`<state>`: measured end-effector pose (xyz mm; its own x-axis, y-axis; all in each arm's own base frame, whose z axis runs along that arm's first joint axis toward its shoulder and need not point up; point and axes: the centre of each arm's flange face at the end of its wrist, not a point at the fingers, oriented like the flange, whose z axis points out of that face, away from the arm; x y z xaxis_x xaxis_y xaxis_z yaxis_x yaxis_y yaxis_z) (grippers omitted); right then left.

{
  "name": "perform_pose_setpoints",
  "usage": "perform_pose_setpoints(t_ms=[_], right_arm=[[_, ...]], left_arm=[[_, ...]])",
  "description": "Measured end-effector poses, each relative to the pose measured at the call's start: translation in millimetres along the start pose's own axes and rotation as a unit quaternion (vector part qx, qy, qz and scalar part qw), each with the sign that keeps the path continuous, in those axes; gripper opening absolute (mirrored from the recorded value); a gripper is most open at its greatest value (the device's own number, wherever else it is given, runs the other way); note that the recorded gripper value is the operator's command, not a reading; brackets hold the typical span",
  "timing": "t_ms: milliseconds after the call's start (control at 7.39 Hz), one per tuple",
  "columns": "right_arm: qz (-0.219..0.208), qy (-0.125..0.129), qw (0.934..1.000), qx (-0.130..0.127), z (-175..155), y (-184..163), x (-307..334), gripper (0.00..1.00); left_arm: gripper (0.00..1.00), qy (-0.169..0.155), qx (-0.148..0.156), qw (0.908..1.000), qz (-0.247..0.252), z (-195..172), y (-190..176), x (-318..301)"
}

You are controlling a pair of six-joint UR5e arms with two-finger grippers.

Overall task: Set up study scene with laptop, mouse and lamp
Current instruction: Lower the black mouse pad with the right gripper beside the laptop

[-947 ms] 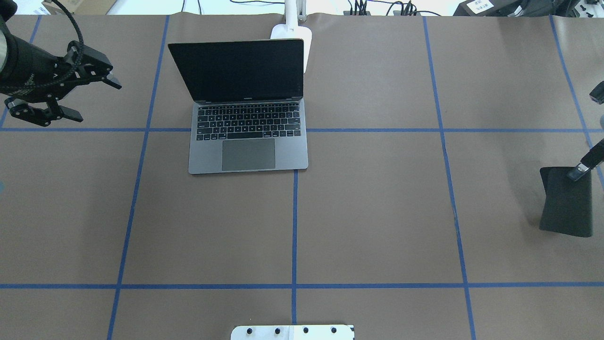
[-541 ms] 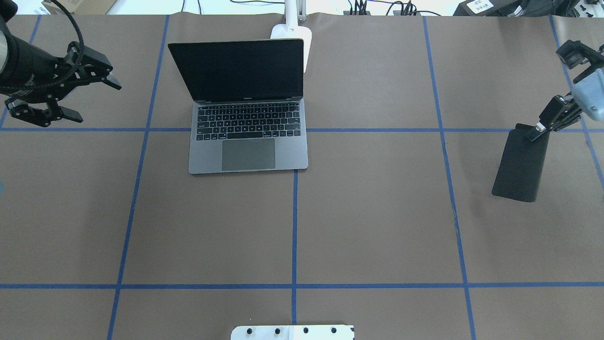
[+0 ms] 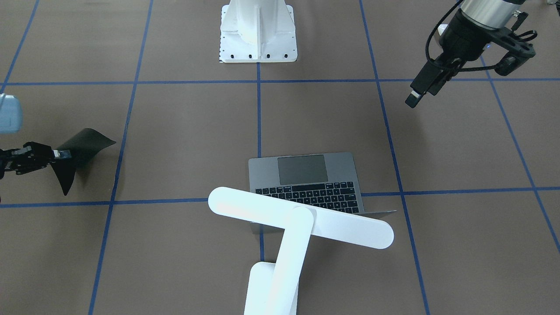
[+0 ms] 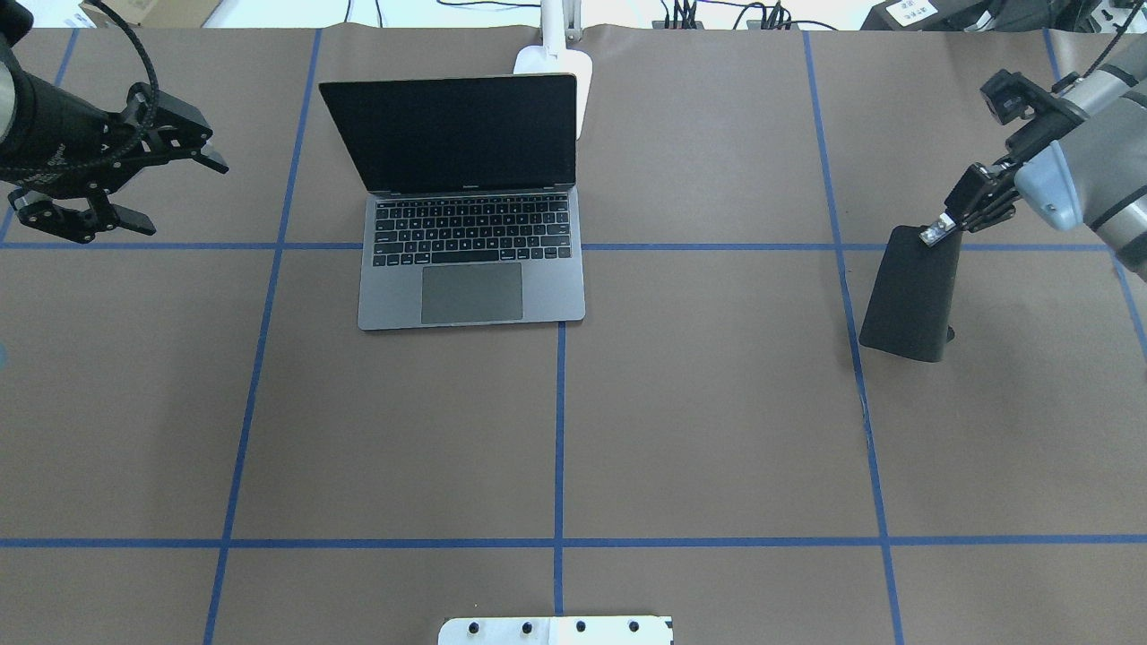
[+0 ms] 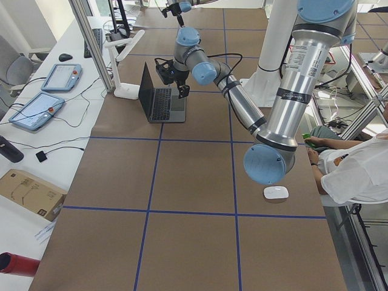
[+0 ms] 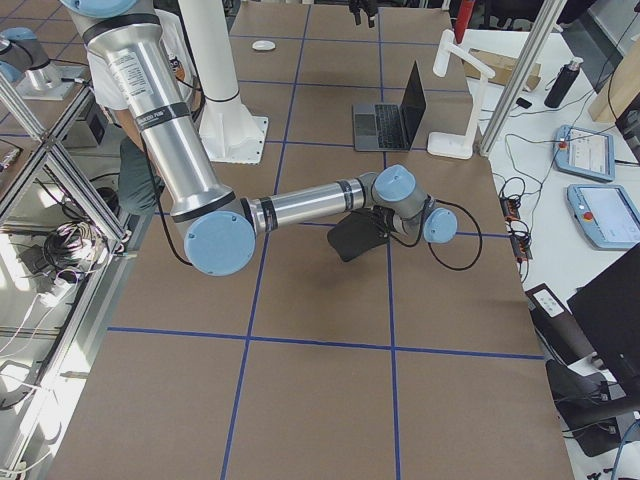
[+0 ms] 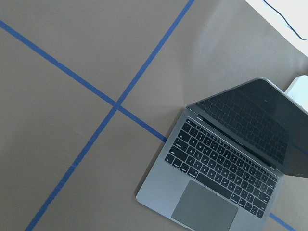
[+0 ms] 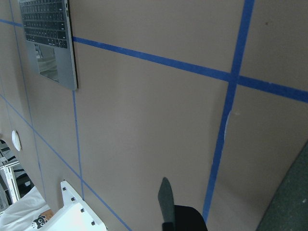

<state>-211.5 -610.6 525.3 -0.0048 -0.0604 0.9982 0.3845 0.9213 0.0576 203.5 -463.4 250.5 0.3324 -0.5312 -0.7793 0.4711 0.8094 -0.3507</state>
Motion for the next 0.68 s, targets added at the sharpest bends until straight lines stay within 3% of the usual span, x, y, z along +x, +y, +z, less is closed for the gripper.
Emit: perform_pose_setpoints(t_ms=[676], right_arm=[[-0.014,-0.051,0.9983,-0.023,88.9,-72.7,-43.9,0.00]], left_arm=[[0.95,0.000,0.000,1.0000,0.000,0.3,-0.2,0.1]])
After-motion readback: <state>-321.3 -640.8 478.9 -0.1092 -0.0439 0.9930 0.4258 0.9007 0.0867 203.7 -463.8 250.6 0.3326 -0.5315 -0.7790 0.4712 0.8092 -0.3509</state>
